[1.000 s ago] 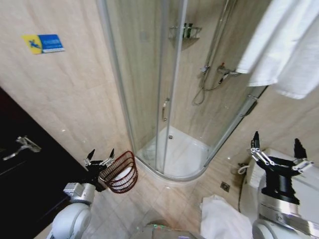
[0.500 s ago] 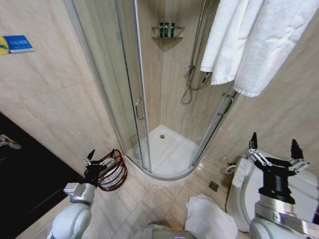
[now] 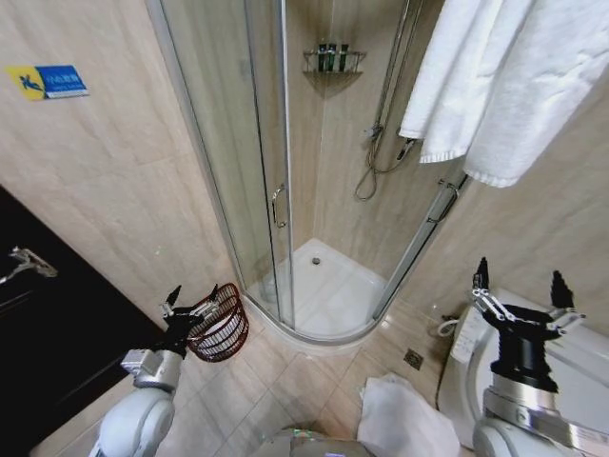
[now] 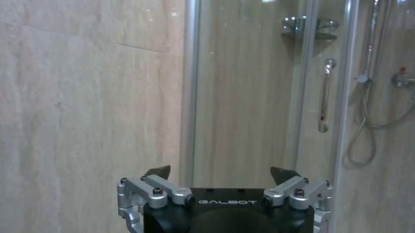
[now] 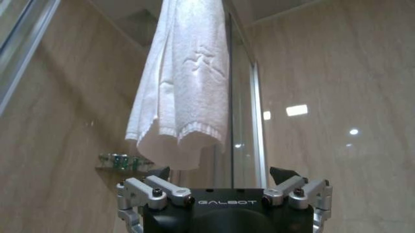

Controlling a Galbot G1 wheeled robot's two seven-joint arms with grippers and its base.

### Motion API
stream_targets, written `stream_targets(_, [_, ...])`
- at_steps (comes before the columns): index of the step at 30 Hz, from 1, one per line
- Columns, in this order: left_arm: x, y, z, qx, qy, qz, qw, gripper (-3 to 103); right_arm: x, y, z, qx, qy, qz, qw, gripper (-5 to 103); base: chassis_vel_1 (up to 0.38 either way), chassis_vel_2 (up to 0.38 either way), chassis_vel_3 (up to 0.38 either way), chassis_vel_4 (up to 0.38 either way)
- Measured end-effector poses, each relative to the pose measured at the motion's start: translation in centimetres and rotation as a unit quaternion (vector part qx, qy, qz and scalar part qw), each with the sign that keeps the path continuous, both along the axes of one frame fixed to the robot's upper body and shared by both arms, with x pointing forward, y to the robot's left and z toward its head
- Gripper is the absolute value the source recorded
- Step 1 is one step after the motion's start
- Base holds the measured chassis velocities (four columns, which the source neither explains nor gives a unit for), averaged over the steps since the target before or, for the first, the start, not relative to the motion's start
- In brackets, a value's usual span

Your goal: Discard the used towel into the hamper.

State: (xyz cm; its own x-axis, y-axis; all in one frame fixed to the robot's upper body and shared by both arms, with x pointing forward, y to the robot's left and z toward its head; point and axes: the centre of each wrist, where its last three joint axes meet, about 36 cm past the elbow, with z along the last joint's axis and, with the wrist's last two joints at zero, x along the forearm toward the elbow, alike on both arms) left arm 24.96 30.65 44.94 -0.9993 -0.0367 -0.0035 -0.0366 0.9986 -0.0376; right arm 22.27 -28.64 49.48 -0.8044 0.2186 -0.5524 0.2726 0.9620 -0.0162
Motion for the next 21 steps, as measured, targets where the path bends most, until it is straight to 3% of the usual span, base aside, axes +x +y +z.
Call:
stream_targets(13, [0.0, 0.0, 0.0, 0.000, 0.000, 0.000, 1.0000, 100, 0.1, -0.6, -1.5, 0.005, 0.013, -0.015, 1.000, 100, 0.060, 0.065, 0.062, 0.071])
stream_targets(21, [0.0, 0.0, 0.0, 0.000, 0.000, 0.000, 1.0000, 100, 0.7, -2.3, 1.8, 0.000, 0.011, -0.018, 1.000, 100, 0.000, 0.000, 0.000, 0.000])
